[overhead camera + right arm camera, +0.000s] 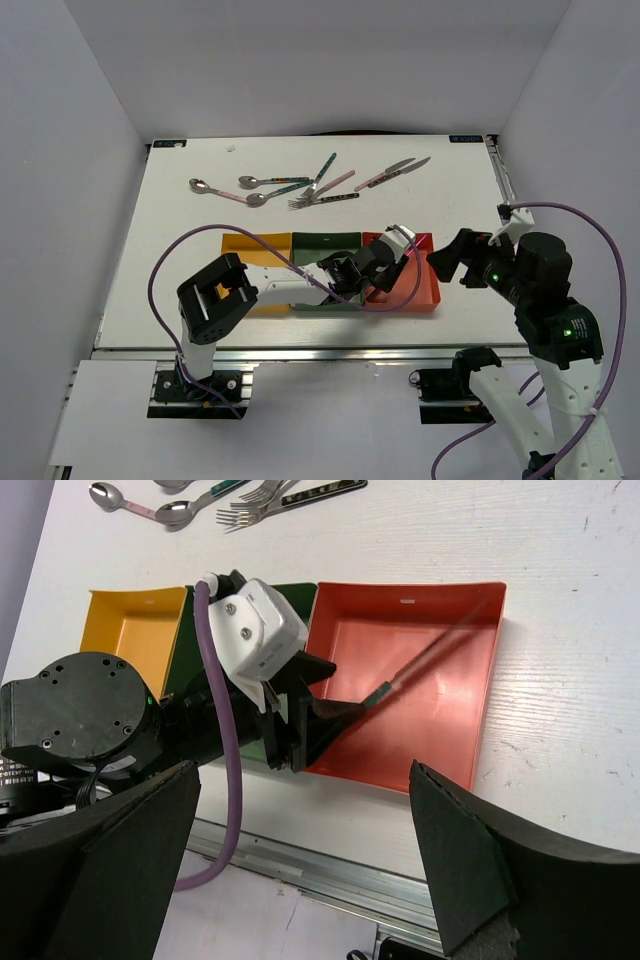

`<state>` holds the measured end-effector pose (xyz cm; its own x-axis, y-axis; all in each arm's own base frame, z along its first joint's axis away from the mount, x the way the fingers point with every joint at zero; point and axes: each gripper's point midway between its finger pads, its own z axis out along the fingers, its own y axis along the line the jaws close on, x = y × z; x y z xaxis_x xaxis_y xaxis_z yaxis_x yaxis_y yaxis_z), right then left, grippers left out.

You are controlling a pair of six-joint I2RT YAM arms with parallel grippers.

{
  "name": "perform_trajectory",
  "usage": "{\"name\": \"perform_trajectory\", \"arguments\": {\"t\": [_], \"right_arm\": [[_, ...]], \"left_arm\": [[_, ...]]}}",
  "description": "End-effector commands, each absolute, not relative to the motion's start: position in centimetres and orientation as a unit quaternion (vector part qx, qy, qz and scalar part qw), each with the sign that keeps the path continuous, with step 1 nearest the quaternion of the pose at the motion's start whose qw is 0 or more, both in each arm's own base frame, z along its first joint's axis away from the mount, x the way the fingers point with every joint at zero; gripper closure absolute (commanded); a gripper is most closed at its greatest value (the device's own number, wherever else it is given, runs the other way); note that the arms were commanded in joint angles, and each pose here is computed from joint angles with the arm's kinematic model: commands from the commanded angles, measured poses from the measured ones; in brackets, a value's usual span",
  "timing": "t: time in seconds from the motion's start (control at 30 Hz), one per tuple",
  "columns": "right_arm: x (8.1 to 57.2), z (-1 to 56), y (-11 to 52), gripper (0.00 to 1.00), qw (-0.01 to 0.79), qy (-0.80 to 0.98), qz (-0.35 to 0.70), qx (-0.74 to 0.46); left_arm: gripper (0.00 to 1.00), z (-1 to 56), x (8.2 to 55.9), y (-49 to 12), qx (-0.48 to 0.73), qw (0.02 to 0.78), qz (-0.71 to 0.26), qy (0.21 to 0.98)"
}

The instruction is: Sort the eating utensils into containers

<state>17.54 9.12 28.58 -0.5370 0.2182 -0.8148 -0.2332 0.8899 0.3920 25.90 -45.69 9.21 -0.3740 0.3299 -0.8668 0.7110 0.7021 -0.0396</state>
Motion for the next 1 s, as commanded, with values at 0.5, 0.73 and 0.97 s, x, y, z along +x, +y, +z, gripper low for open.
{"name": "perform_trajectory", "arguments": {"t": [0.5, 0.73, 0.97], "right_arm": [[17.2, 29.5, 9.8, 0.11, 0.5, 0.827, 0.256, -0.024], [16.8, 29.1, 10.4, 0.11, 0.493, 0.826, 0.272, -0.032], [16.3, 27.9, 11.4, 0.11, 0.469, 0.831, 0.297, -0.042]], "left_arm": [[0.11, 16.0, 41.3, -44.1, 0.246, 0.499, -0.216, 0.802], [0.17, 13.2, 49.1, -47.9, 0.326, 0.492, -0.231, 0.773], [0.13, 13.5, 54.2, -48.2, 0.287, 0.548, -0.269, 0.738]]}}
